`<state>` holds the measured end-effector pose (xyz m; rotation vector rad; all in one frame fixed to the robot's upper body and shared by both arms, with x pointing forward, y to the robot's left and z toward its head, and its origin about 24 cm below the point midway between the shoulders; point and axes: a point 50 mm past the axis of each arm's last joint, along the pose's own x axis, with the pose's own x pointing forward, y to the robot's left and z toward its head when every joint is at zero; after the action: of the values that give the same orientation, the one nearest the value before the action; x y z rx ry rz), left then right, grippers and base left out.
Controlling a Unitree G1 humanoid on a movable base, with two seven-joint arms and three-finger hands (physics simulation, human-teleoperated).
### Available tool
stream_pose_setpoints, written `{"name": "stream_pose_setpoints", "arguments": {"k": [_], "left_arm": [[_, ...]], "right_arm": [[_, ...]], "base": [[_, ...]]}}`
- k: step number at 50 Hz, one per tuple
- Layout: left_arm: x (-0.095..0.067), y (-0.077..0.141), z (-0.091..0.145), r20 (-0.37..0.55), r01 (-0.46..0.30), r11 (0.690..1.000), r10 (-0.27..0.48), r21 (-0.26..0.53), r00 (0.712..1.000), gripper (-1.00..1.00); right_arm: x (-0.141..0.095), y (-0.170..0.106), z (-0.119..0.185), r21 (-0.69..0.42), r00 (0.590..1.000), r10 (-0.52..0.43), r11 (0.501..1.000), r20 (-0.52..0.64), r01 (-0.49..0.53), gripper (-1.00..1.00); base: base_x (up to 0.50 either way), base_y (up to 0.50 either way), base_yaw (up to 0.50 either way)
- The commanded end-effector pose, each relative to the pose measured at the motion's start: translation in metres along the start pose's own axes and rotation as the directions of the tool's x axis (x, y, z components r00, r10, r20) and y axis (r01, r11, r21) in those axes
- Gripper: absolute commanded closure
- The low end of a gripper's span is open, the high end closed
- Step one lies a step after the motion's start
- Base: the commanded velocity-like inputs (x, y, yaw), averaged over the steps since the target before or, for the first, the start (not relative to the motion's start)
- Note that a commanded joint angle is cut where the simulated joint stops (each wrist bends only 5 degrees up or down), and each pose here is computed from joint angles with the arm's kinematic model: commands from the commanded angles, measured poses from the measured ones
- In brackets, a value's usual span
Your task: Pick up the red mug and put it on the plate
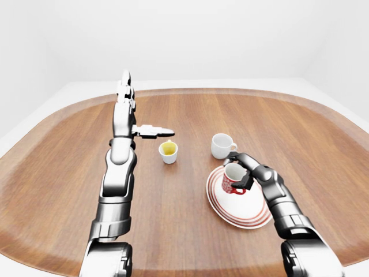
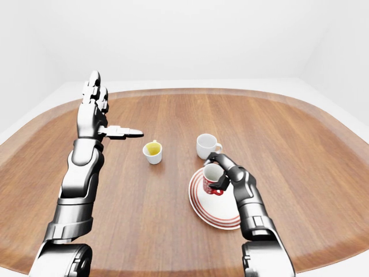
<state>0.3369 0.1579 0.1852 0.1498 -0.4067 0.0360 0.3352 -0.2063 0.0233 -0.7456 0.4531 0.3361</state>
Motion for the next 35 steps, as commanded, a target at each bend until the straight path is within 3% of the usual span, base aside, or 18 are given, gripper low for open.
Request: {"name": "stream_pose_setpoints", "arguments": {"k": [1,35], "left_arm": [[0.0,0.0,-0.001,-0.004,-0.001,1.0,0.001,0.0,1.0,-1.0],[0.0,-0.002,-0.001,-0.003,0.001,1.0,-0.001,-0.001,1.0,-1.0]], "right_arm": [[0.001,-0.006,-0.006,0.012,0.999,-0.024,1.0,-0.027,0.025,1.0],[0.002,-0.012,-0.028,0.009,0.988,-0.074,0.997,-0.137,0.076,1.0]], "base": [[0.0,0.0,0.0],[0.0,0.0,0.0]]}}
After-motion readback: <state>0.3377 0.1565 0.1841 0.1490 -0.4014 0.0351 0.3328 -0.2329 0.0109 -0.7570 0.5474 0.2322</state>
